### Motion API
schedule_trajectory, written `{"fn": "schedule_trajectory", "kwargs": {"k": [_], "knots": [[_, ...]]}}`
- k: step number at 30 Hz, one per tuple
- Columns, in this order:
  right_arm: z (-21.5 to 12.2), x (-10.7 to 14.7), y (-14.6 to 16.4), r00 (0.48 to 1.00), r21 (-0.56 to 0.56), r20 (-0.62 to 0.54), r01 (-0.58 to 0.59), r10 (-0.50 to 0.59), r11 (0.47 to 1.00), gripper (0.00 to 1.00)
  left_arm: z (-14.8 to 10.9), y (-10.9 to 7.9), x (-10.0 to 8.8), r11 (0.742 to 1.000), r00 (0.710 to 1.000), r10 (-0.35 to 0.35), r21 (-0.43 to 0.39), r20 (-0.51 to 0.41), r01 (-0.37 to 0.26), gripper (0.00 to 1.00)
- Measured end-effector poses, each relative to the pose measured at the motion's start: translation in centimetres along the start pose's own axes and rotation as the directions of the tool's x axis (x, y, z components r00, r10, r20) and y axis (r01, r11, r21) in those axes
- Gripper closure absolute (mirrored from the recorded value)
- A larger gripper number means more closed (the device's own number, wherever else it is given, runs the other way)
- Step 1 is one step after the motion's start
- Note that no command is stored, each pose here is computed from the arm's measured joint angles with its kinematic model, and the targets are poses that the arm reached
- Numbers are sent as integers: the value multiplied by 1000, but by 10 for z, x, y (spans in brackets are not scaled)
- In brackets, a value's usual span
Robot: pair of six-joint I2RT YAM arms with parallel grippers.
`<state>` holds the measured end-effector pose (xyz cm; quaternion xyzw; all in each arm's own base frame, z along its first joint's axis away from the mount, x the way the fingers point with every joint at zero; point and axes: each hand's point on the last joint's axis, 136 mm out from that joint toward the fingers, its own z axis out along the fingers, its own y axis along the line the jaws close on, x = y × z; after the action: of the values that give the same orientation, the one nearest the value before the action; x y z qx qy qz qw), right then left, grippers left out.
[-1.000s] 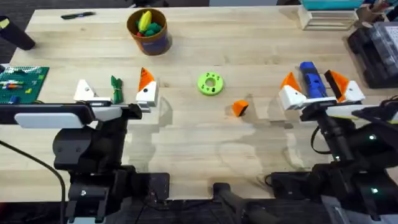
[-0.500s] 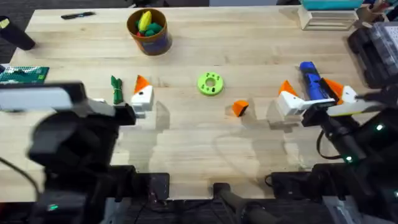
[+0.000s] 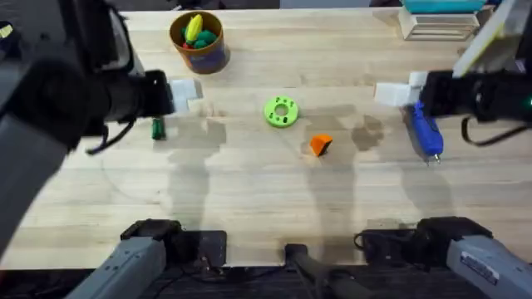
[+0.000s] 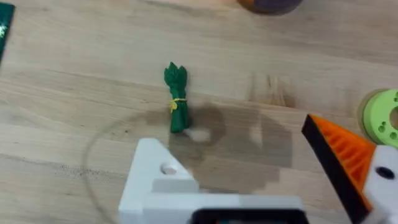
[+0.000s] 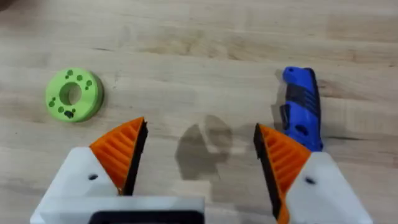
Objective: Pick up the gripper from the table and insert it into the empty holder that is missing its gripper. Then pick up a screw, insert it into the mounting hole, and use the screwdriver to tighten it. Finally, clean up the table by picking up the vegetable and placing it into the bucket.
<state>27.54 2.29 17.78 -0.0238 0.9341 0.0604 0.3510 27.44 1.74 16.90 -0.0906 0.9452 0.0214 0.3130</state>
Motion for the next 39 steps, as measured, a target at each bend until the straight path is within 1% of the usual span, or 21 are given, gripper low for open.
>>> {"fn": "schedule_trajectory", "kwargs": {"k": [4, 9, 12, 17, 19, 21, 24, 27, 29, 30, 31, 33, 34, 35, 37, 38, 39], "knots": [[7, -17, -1, 1000, -1, -9, -1, 1, 1000, 8, 17, -2, -6, 1000, 999, 1, -11, -45, -1, 8], [14, -14, -2, 999, -1, -37, -5, 5, 1000, 8, 37, 6, 3, 998, 993, -3, -59, -122, -5, 15], [15, -13, -2, 999, -1, -41, -5, 5, 1000, 8, 50, 20, 10, 995, 984, -39, -94, -174, 23, 15], [15, -13, -2, 999, -1, -41, -5, 5, 1000, 8, 80, 53, 27, 984, 955, -117, -164, -274, 74, 16], [15, -13, -2, 999, -1, -41, -5, 5, 1000, 8, 91, 62, 33, 979, 942, -145, -178, -303, 94, 15], [15, -13, -2, 999, -1, -41, -5, 5, 1000, 9, 103, 69, 38, 978, 930, -170, -176, -325, 117, 15], [15, -13, -2, 999, -1, -41, -5, 5, 1000, 9, 119, 75, 42, 978, 921, -185, -158, -343, 138, 15], [15, -13, -2, 999, -1, -43, -5, 5, 1000, 8, 133, 77, 44, 980, 916, -185, -134, -354, 146, 16], [15, -11, -2, 999, -1, -53, -7, 7, 1000, 8, 138, 76, 45, 982, 914, -184, -114, -362, 153, 13], [15, -9, -2, 998, -1, -60, -8, 8, 1000, 8, 139, 76, 43, 982, 915, -183, -109, -359, 154, 40], [14, -1, -1, 996, -3, -91, -12, 12, 1000, 9, 145, 69, 38, 984, 917, -179, -67, -355, 166, 378], [14, 5, -1, 993, -3, -117, -15, 15, 1000, 8, 147, 62, 35, 985, 920, -169, -34, -353, 168, 685], [13, 9, -1, 991, -3, -131, -17, 17, 1000, 8, 147, 59, 33, 986, 923, -164, -23, -348, 167, 860], [13, 13, -1, 989, -2, -148, -19, 19, 1000, 8, 147, 59, 31, 987, 926, -158, -19, -343, 162, 964], [11, 21, -1, 984, -2, -179, -23, 23, 1000, 8, 147, 59, 31, 987, 926, -159, -17, -343, 163, 995], [11, 24, -1, 981, -1, -194, -25, 25, 1000, 8, 147, 59, 31, 988, 927, -153, -20, -343, 156, 924], [10, 28, -1, 978, -1, -208, -27, 26, 1000, 9, 147, 63, 33, 988, 925, -154, -37, -346, 151, 787]]}}
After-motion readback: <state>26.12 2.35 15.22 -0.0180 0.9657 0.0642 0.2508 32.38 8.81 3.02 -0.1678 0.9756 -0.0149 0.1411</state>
